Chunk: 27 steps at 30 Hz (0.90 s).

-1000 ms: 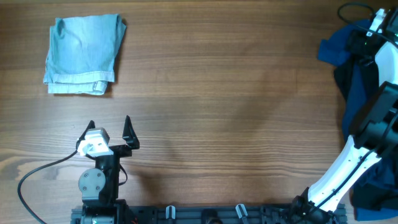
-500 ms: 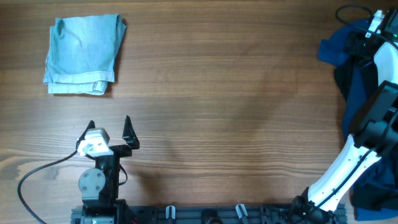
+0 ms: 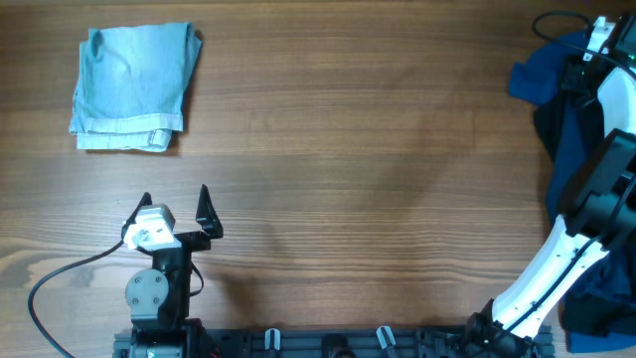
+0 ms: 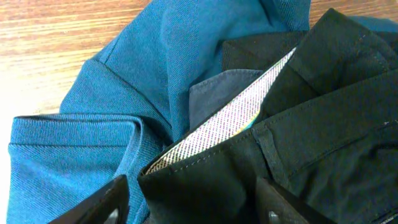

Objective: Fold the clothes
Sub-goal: 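Reach the right gripper into the dark clothing pile and grasp the black trousers, then lift the black trousers with the right gripper and drag them to table center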

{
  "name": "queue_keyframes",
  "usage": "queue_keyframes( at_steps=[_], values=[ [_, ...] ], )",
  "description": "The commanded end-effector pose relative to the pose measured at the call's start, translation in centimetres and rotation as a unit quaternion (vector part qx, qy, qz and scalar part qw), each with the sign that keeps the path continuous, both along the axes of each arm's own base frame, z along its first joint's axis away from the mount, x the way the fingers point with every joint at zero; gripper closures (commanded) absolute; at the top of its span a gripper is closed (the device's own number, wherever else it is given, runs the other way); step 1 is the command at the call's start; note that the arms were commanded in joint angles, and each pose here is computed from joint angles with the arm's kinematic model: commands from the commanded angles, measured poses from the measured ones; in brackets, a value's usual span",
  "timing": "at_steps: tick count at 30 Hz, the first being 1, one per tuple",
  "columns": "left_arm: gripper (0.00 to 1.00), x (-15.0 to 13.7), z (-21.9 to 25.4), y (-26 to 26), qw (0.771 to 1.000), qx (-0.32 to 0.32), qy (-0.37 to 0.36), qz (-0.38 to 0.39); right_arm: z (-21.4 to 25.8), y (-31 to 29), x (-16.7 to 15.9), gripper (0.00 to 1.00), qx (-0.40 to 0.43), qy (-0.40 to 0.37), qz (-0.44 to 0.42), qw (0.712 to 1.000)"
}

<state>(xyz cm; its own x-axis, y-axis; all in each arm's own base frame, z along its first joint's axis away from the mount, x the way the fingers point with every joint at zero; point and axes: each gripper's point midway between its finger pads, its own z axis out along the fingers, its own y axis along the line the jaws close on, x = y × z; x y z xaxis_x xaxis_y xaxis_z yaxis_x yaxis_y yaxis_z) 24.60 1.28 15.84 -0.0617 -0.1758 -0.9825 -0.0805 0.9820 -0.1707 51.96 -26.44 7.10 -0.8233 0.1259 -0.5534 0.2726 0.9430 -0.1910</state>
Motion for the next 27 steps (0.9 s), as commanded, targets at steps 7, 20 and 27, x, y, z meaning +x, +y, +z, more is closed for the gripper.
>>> queue_keyframes(
  at_steps=[7,20,27],
  values=[
    [0.0,0.0,-0.2,0.1,1.0,0.011,0.001,0.001,-1.1,-0.4,0.0,0.3,-0.016,0.011,-0.004,1.0],
    [0.0,0.0,-0.2,0.1,1.0,0.011,0.001,0.001,-2.2,-0.8,-0.1,0.22,-0.033,0.012,0.001,0.999],
    [0.0,0.0,-0.1,0.1,1.0,0.011,0.001,0.001,-2.6,-0.9,-0.3,0.27,-0.036,0.015,-0.003,0.999]
  ],
)
